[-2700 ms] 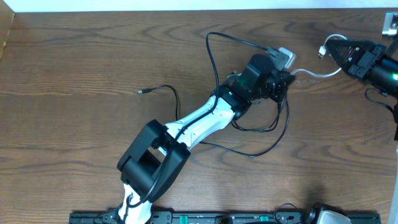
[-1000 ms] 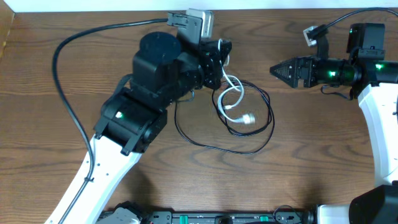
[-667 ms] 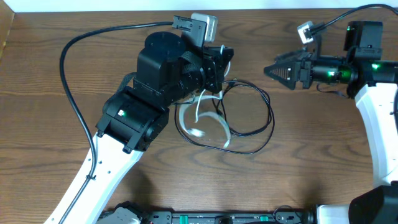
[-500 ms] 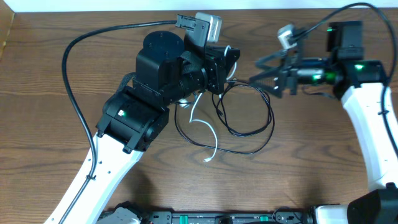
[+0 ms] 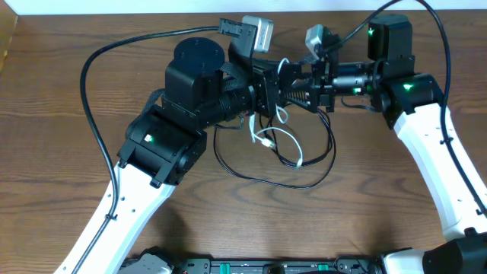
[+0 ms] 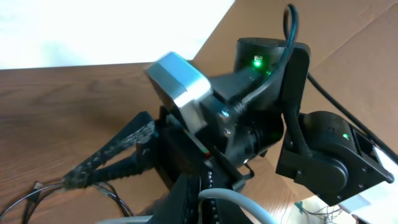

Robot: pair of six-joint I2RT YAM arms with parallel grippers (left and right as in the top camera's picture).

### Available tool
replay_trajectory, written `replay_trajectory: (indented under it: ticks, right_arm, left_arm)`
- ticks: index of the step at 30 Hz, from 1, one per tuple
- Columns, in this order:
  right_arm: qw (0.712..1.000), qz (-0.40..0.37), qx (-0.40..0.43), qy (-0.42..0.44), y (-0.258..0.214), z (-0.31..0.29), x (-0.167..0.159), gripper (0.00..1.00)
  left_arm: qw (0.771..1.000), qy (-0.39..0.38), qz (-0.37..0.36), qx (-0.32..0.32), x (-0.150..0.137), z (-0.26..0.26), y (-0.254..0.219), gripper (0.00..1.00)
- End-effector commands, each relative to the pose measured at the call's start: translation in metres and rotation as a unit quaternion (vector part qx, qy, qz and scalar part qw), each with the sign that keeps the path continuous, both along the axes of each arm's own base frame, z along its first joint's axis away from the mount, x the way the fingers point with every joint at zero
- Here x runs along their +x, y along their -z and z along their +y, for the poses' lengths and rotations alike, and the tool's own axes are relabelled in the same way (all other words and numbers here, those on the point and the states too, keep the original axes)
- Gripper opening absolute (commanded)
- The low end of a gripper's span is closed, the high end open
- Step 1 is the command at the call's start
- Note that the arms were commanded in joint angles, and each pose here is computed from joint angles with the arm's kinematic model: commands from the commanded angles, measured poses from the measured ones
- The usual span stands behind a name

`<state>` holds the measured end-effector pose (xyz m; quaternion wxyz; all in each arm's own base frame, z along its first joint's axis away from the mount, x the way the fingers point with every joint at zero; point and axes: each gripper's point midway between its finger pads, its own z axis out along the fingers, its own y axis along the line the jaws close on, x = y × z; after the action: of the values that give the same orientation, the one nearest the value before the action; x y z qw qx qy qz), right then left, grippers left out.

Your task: Untangle cables

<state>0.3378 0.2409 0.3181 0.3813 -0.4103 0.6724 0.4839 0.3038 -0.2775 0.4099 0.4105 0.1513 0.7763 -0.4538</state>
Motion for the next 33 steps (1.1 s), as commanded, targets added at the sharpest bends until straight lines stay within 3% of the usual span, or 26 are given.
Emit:
replay_trajectory:
  ticks: [1, 3, 6, 16, 24, 30, 33]
  right_arm:
    - [1.000, 0.014, -0.001, 0.007, -0.001, 0.004, 0.002, 0.38]
    - [1.000, 0.016, -0.001, 0.007, -0.001, 0.004, 0.002, 0.28]
    - [1.000, 0.020, 0.002, 0.009, -0.002, 0.004, 0.002, 0.28]
    - [0.998, -0.017, 0.035, -0.045, -0.017, 0.006, -0.011, 0.61]
    - [0.999, -0.025, 0.024, -0.029, -0.005, -0.022, -0.006, 0.65]
    - [0.986, -0.062, 0.117, -0.105, -0.029, -0.042, -0.025, 0.68]
    - [0.983, -0.059, 0.119, -0.130, -0.023, -0.025, -0.026, 0.65]
  left_arm:
    - [1.000, 0.012, -0.006, -0.019, -0.005, -0.001, -0.015, 0.07]
    - [1.000, 0.011, -0.006, -0.025, -0.005, -0.001, -0.017, 0.07]
    - [0.999, 0.010, -0.005, -0.030, -0.005, -0.001, -0.020, 0.07]
    - [0.998, -0.004, 0.040, -0.058, -0.004, 0.002, -0.021, 0.07]
    - [0.989, 0.030, 0.078, -0.123, -0.007, 0.014, -0.043, 0.07]
    - [0.982, 0.060, 0.101, -0.147, -0.010, 0.025, -0.050, 0.07]
    - [0.982, 0.065, 0.103, -0.147, -0.011, 0.025, -0.049, 0.07]
